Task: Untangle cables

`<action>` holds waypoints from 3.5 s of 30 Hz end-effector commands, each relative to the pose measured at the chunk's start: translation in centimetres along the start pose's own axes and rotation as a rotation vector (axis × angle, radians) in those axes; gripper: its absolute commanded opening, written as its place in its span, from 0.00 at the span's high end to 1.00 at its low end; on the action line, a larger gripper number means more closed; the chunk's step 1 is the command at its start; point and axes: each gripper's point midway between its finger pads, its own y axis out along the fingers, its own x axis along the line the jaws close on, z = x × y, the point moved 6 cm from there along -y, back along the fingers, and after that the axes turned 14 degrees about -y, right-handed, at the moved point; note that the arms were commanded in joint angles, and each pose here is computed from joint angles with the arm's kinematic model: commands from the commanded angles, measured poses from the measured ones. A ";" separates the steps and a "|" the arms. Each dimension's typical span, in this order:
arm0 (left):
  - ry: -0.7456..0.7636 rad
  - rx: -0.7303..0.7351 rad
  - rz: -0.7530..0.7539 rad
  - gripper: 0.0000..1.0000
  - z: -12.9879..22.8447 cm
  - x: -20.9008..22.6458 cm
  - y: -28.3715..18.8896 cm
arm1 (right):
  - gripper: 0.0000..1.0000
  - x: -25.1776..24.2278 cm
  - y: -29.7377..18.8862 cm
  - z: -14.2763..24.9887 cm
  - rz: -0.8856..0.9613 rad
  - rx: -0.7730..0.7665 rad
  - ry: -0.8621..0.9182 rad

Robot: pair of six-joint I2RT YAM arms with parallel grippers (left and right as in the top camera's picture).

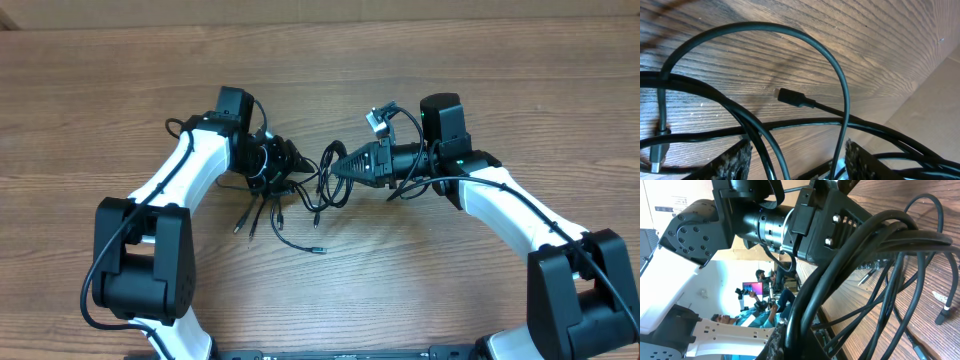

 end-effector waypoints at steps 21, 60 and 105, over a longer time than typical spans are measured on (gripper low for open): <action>0.025 0.081 -0.066 0.53 3.1 -0.1 2.1 | 0.96 0.6 -0.1 -0.2 -0.010 -0.003 -0.018; 0.425 -0.129 0.054 0.96 3.8 -0.5 -9.1 | 0.73 -6.0 -1.7 1.4 0.526 -0.087 0.149; 0.107 -0.588 -0.174 0.95 0.5 5.4 -19.3 | 0.43 -5.7 0.8 4.7 0.593 0.042 0.226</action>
